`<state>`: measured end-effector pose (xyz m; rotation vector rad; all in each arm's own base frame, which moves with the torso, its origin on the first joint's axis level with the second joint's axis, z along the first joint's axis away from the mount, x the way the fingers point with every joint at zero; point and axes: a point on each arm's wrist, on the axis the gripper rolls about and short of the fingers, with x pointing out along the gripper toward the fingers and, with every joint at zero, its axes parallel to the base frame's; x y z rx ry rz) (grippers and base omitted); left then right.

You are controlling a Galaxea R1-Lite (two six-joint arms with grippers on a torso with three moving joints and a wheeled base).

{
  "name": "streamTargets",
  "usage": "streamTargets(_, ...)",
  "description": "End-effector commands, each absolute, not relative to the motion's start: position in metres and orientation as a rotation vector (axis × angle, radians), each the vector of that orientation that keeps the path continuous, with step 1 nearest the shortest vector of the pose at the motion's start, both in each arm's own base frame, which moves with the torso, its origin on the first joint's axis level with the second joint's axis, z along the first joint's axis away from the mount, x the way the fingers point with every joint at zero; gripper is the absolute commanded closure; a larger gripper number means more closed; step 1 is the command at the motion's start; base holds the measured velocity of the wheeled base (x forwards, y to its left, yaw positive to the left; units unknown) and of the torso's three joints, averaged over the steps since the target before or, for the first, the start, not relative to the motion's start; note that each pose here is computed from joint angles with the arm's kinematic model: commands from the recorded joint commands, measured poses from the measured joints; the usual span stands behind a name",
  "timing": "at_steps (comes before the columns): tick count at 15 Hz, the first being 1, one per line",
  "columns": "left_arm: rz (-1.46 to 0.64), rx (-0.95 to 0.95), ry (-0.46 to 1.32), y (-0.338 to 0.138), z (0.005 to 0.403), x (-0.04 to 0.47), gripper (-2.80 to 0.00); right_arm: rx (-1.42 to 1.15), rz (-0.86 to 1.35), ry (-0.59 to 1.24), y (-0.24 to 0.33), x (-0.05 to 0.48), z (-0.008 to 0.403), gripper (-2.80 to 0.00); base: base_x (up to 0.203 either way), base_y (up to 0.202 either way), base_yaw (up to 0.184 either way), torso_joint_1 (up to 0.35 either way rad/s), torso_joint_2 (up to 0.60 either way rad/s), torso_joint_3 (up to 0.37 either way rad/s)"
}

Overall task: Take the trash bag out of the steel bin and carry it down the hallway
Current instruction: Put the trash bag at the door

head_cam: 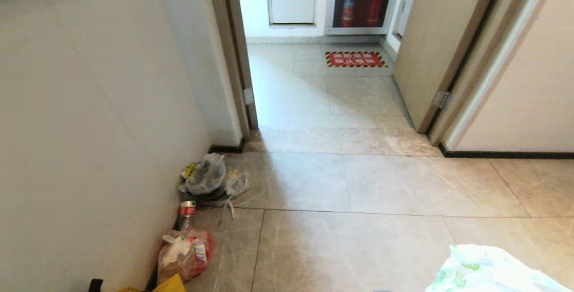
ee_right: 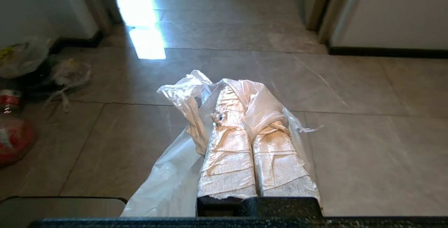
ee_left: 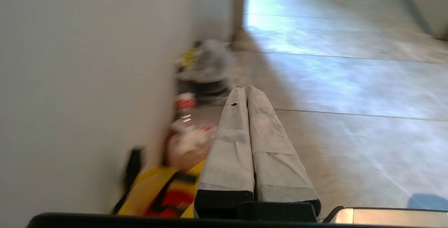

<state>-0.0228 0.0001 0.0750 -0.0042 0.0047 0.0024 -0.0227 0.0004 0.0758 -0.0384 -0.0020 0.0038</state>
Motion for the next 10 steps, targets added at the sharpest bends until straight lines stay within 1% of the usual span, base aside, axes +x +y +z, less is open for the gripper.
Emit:
streamTargets(1, 0.003, -0.005, 0.005, 0.0001, 0.0750, -0.0228, 0.00, -0.038, 0.005, -0.002, 0.0004, -0.0227, 0.0758, 0.00, 0.000, 0.009, -0.177, -0.002, 0.00, 0.002)
streamTargets(10, 0.003, -0.005, 0.005, 0.0001, 0.0750, -0.0228, 0.00, -0.037, 0.005, -0.002, 0.0004, -0.0227, 0.0758, 0.00, 0.001, 0.010, -0.173, 0.002, 0.00, 0.002)
